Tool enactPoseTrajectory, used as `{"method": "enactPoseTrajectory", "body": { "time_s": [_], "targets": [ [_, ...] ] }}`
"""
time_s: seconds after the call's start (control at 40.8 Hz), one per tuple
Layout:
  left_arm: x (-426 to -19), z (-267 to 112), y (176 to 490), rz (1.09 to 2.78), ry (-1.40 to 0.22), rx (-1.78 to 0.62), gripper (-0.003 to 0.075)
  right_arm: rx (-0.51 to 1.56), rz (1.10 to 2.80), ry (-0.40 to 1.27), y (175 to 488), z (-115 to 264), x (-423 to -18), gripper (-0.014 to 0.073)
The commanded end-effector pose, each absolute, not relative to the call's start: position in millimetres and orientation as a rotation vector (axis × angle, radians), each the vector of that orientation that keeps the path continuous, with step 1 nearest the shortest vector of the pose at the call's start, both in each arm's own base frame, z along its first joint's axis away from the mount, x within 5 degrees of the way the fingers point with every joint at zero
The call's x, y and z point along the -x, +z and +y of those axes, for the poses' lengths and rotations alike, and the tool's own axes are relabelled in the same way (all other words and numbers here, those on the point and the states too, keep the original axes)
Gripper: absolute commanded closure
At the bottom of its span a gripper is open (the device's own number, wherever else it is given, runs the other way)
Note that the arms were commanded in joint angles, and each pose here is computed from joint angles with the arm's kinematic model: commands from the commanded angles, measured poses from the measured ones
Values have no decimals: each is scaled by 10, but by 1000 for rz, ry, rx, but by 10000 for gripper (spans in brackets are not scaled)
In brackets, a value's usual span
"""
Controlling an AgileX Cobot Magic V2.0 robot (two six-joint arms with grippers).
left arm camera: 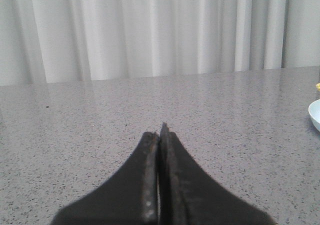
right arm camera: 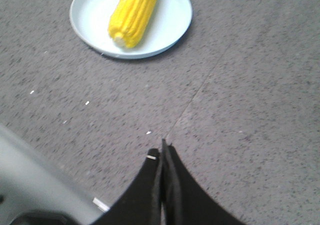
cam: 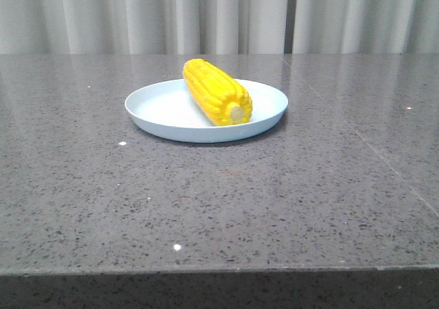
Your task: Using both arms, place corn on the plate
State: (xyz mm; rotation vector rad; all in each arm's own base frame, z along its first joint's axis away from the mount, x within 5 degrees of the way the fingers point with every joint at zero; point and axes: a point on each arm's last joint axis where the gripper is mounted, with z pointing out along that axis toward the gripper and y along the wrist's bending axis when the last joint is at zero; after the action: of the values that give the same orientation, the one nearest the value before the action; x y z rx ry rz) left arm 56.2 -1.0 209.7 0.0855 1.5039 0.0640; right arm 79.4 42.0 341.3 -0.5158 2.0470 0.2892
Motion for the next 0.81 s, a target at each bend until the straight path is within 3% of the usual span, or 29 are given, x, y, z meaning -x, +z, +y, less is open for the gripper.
{"method": "enactPoseTrajectory", "body": {
  "time_s": [0.0, 0.269, 0.465, 0.784],
  "targets": [
    [-537, -11, 2168, 1406, 43, -68, 741, 388, 1836, 233, 3407, 312, -787, 663],
    [-537, -11, 2168, 1406, 43, -68, 741, 111, 1513, 55, 2753, 61, -571, 663],
    [-537, -11, 2168, 1406, 43, -68, 741, 62, 1472, 5, 2284, 25, -551, 663],
    [-537, -11, 2167, 1407, 43, -68, 741, 54, 1438, 3, 2109, 22, -545, 663]
  ]
}}
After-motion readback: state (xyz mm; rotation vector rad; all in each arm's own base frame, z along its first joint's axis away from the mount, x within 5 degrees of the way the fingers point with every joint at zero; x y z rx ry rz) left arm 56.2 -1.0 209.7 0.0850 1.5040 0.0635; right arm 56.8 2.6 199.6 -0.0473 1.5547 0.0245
